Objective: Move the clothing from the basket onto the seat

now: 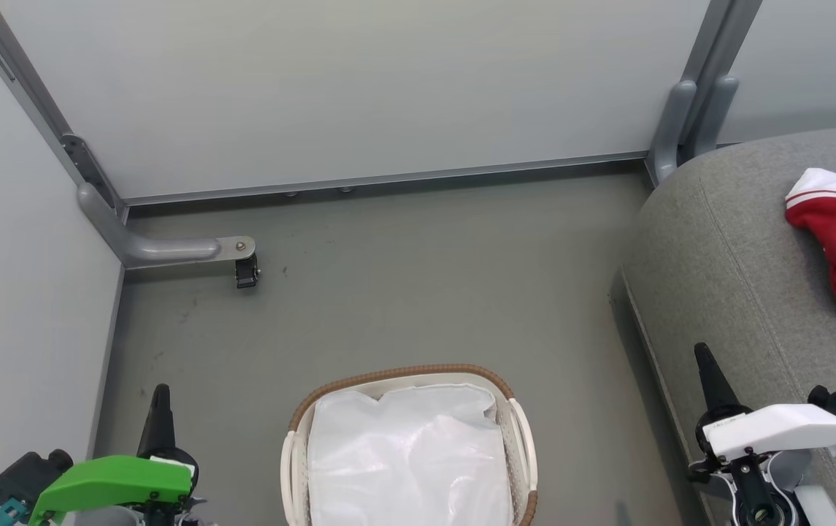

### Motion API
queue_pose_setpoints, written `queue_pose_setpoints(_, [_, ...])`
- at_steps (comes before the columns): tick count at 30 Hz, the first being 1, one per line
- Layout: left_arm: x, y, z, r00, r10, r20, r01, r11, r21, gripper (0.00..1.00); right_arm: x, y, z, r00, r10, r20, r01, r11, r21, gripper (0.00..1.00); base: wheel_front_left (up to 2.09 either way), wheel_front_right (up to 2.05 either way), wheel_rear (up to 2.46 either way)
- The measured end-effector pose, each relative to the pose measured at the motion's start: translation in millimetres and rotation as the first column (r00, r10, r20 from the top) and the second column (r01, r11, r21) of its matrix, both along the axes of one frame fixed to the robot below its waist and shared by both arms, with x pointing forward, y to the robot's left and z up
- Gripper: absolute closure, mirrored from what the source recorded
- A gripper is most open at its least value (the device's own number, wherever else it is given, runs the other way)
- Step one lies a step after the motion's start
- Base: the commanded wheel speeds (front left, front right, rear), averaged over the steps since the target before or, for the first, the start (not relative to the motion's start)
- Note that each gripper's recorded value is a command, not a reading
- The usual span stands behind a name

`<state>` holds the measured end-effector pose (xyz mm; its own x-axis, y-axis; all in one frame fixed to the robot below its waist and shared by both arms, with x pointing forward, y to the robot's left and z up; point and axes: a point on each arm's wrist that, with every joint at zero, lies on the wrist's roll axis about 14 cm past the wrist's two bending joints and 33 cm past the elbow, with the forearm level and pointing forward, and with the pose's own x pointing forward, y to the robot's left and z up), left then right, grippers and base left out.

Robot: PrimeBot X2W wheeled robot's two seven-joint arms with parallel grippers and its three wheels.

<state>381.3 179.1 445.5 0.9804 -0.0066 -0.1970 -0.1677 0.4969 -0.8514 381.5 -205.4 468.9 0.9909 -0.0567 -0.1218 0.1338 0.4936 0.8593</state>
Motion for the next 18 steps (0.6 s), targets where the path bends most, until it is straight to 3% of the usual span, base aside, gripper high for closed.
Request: queue_pose_setpoints(18, [3,5,16,0.999,0.033,0.039,-0.026,0.985,-0.172,1.00,3,1,10,0.999,-0.009,0.034,0.003,0.985,0.171,1.00,0.00,0.00,0.00])
